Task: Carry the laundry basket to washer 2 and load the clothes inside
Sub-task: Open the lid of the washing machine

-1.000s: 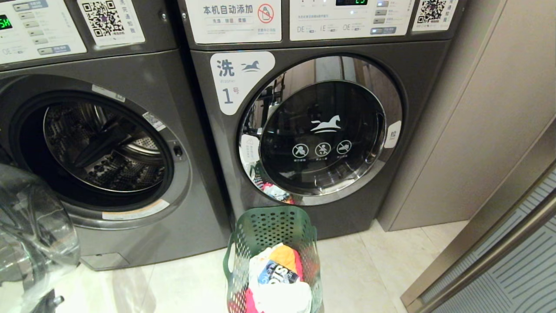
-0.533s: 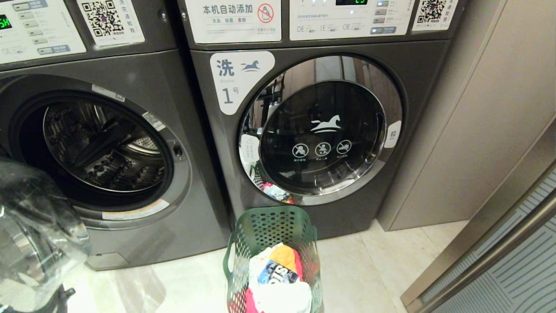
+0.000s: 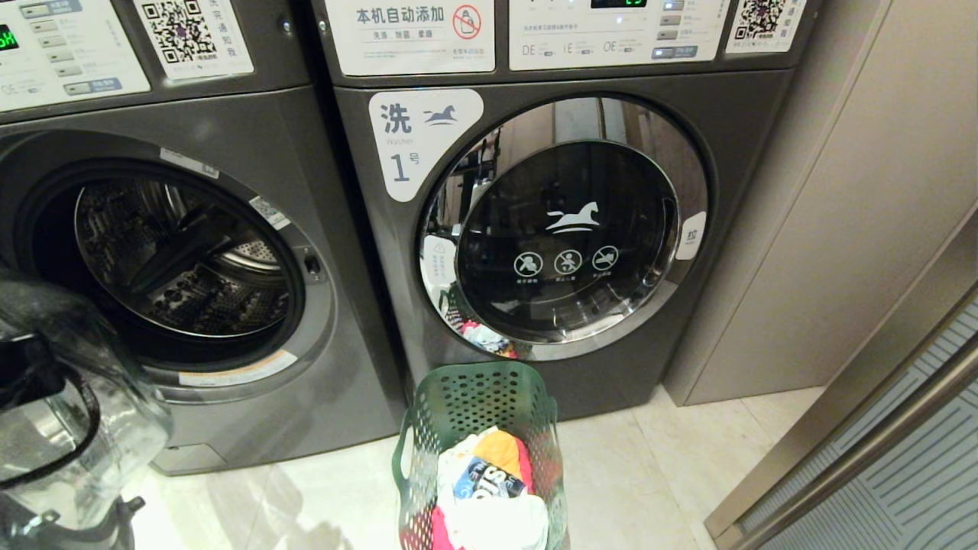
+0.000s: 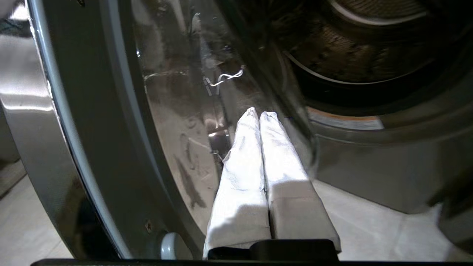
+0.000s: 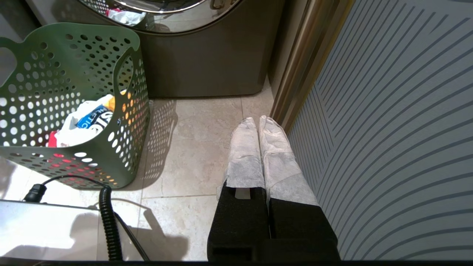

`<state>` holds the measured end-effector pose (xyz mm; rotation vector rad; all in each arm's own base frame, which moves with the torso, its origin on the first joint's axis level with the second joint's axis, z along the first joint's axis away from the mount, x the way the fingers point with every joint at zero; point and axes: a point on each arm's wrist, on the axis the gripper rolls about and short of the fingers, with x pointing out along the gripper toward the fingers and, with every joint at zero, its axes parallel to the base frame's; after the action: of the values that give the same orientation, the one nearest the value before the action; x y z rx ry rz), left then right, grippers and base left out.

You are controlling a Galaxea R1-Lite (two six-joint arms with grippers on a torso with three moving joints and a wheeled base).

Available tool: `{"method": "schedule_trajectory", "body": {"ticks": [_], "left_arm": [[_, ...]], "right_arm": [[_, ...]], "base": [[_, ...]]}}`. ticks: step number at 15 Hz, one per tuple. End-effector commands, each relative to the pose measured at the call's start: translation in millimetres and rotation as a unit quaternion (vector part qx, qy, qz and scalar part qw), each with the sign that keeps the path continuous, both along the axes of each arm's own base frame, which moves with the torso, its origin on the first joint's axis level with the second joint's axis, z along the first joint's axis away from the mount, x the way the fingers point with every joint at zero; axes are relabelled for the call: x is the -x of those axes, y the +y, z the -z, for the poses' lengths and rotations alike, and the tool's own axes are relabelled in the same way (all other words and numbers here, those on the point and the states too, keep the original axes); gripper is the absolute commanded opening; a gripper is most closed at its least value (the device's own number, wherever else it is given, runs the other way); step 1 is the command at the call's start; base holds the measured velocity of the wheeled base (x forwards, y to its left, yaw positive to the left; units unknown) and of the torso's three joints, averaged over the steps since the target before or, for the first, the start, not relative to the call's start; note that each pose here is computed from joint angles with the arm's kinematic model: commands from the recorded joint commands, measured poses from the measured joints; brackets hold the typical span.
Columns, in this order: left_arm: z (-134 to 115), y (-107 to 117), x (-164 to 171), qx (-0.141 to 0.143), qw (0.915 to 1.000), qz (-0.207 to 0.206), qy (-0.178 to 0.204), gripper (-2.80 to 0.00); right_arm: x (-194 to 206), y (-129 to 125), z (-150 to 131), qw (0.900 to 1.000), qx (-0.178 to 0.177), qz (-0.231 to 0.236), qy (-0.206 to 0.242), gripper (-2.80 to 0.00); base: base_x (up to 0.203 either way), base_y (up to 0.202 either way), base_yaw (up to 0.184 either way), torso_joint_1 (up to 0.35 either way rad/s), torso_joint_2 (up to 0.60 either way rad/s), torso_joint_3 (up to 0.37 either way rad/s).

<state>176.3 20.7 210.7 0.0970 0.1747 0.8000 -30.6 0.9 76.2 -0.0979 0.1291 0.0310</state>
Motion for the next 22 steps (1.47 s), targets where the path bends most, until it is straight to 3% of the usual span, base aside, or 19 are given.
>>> {"method": "schedule_trajectory", "body": {"ticks": [1, 5, 11, 15, 17, 19, 22], "left_arm": [[10, 8, -23, -0.006, 0.9981, -0.049, 0.036, -2.8], [6, 36, -31, -0.011, 0.9904, -0.128, 0.051, -2.8], [-4, 86, -12, -0.006, 0.9685, -0.247, 0.032, -2.8], [-12, 130, 14, -0.007, 0.9357, -0.353, 0.004, -2.8], [-16, 140, 25, -0.009, 0.9272, -0.374, -0.007, -2.8], [-18, 153, 36, -0.01, 0.9126, -0.409, -0.009, -2.8], [-5, 196, 50, 0.001, 0.878, -0.479, 0.006, -2.8]], "right_arm": [[0, 0, 0, 1.0, 0.0, 0.0, 0.001, -2.8], [0, 0, 0, 1.0, 0.0, 0.0, 0.001, -2.8], [0, 0, 0, 1.0, 0.0, 0.0, 0.001, -2.8], [0, 0, 0, 1.0, 0.0, 0.0, 0.001, -2.8], [0, 0, 0, 1.0, 0.0, 0.0, 0.001, -2.8], [0, 0, 0, 1.0, 0.0, 0.0, 0.002, -2.8], [0, 0, 0, 1.0, 0.0, 0.0, 0.002, -2.8]], "base": [[0.0, 0.0, 0.0, 0.0, 0.0, 0.0], [0.0, 0.0, 0.0, 0.0, 0.0, 0.0], [0.0, 0.0, 0.0, 0.0, 0.0, 0.0], [0.0, 0.0, 0.0, 0.0, 0.0, 0.0], [0.0, 0.0, 0.0, 0.0, 0.0, 0.0], [0.0, 0.0, 0.0, 0.0, 0.0, 0.0], [0.0, 0.0, 0.0, 0.0, 0.0, 0.0]]}}
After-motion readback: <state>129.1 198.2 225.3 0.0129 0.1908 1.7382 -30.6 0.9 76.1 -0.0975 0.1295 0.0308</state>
